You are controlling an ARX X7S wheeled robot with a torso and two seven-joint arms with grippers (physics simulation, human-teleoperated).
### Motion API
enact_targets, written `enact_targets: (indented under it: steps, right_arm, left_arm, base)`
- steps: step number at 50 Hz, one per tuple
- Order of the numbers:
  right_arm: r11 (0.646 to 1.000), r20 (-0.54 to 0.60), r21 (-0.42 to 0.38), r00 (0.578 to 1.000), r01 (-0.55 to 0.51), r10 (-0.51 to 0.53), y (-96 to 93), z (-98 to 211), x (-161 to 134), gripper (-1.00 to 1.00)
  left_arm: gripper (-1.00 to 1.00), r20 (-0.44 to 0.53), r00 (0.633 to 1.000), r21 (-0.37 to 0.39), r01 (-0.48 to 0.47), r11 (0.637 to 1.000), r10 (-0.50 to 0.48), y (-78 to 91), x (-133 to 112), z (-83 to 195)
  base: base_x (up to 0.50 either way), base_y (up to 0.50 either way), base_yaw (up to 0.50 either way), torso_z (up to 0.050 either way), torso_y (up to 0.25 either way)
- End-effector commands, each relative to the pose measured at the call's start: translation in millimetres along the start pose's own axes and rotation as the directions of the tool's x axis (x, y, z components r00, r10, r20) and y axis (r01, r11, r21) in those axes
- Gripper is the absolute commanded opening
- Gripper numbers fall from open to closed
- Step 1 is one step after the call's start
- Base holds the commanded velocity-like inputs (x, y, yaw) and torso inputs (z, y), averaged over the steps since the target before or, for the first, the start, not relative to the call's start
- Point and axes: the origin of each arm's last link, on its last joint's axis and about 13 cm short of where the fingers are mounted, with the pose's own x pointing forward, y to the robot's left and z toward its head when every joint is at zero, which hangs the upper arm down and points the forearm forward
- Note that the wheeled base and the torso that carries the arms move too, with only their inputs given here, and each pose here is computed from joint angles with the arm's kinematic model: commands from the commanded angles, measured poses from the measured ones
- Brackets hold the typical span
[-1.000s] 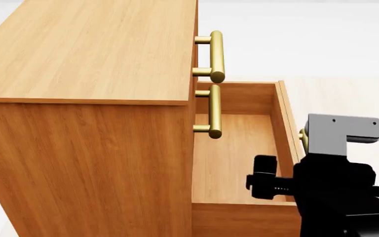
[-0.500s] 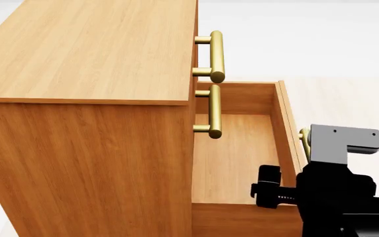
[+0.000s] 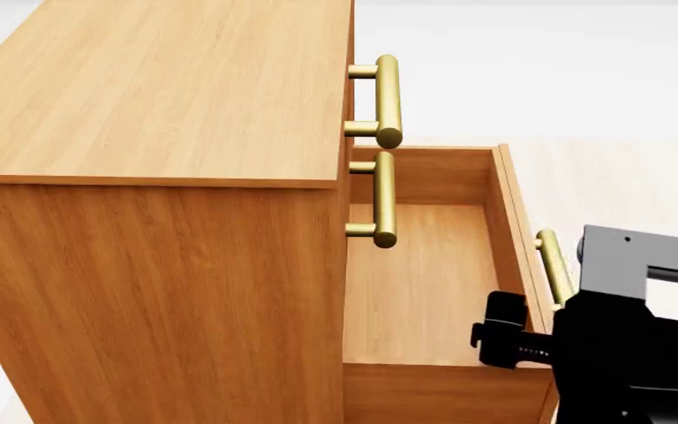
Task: Put the bowl in the bottom drawer of the cabinet and close it.
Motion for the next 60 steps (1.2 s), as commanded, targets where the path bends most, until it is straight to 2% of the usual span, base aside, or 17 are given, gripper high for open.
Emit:
enact_targets:
  steps: [1,60]
  right_arm:
    - [0.999,0.003,0.008,0.999,0.038,-0.038,-6.2,-2.1,2.8,1.0]
    - [0.983,-0.012,0.048,0.985,0.175,-0.174,-37.1,-8.6,14.1,1.0]
  left_arm:
    - [1.0,0.0,1.0,0.001,0.0,1.0,0.0,-0.1,-0.3,0.5]
    - [1.0,0.0,1.0,-0.003,-0.003,1.0,0.003,0.1,0.4,-0.4]
  base:
    - [0.0,0.0,0.0,0.0,0.0]
    - [0.0,0.0,0.0,0.0,0.0]
